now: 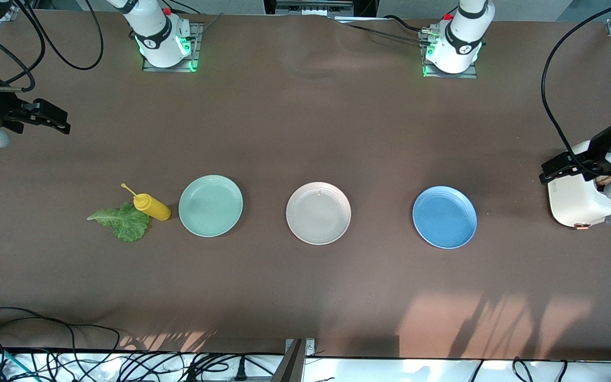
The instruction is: Make sandwich on beige plate with both arms
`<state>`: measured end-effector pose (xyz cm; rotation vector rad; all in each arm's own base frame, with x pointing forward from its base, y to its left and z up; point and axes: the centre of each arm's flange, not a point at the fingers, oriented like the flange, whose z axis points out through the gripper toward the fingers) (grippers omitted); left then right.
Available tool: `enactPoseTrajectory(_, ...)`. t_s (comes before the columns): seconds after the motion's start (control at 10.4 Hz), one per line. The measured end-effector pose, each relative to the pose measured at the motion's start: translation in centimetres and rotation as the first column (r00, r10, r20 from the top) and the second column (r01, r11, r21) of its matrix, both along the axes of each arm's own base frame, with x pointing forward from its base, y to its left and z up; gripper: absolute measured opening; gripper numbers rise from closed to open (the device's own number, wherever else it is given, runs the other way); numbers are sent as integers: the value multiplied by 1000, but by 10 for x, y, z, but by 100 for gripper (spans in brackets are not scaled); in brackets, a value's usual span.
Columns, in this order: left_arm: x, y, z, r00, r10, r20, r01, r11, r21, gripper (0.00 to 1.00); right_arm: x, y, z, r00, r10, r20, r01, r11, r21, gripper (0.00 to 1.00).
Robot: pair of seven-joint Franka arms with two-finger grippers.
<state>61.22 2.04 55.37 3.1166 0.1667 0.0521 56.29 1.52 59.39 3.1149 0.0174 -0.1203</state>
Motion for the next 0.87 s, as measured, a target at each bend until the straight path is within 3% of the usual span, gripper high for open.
enactPoseTrajectory(0.87, -2, -10, -6, 1000, -16, -26, 16, 1000, -3, 100, 5, 5, -5, 1000, 8, 6, -8, 1000, 3, 100)
